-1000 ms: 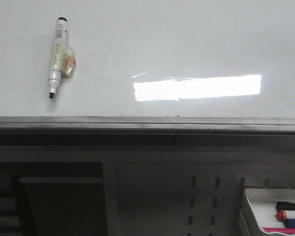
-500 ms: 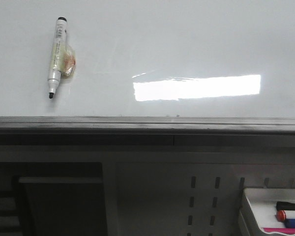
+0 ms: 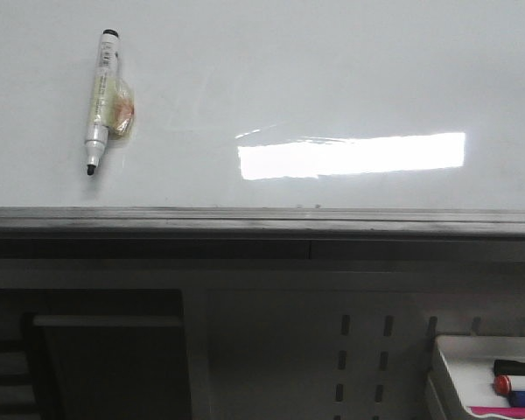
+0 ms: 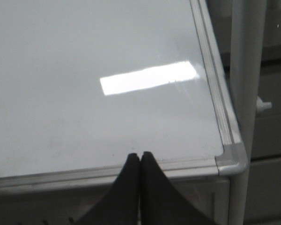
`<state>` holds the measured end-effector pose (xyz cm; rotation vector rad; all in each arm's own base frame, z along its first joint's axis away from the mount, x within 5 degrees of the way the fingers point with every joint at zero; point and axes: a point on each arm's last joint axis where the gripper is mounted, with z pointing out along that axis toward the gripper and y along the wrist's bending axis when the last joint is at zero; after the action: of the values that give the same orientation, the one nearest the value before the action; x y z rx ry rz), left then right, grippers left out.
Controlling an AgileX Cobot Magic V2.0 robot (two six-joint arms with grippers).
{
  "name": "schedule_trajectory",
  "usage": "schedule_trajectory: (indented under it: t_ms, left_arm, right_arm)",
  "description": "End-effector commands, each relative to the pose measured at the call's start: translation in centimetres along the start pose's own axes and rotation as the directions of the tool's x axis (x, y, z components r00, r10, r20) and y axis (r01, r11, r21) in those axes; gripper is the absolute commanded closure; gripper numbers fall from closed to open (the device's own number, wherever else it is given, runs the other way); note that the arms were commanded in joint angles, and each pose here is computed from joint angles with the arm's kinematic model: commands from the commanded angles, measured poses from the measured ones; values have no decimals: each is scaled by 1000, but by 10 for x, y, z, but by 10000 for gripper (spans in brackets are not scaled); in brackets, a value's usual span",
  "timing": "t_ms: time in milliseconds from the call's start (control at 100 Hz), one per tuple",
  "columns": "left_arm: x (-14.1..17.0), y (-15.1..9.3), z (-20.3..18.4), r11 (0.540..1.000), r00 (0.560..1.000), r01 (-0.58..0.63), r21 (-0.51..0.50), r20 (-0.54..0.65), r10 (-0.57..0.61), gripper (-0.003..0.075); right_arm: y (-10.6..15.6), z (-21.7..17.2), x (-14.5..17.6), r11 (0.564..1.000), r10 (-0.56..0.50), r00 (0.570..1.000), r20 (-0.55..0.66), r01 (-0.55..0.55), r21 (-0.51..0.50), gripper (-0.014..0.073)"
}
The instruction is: Write number 4 on whiteboard
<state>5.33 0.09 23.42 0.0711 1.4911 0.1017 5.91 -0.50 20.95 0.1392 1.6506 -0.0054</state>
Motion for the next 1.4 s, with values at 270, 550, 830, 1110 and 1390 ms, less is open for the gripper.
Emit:
schedule_trajectory:
  t_ms: [270,550,830,1110,1390]
  left_arm:
    - [-78,11,30,998,993,-67,-6,-93,67,724]
    - [-76,-7,77,992,1000,10,127,-21,-8,284]
    - [-56,-67,103,890,979,179,420,-164,-119,341]
    - [-29,-111,120,832,940,293,470,-299,-162,235]
    - [-7,-127,142,844,929,313,436,-325,-177,237]
  right_arm:
    - [7,27,-54,1000,4,989,-148,-7,-19,659]
    - [7,28,-52,1000,3,985,-171,-6,-17,659]
    - [7,29,-60,1000,5,997,-83,-7,-21,659]
    - [7,29,-59,1000,5,996,-94,-7,-21,659]
    - [7,29,-59,1000,5,995,-97,-7,-21,659]
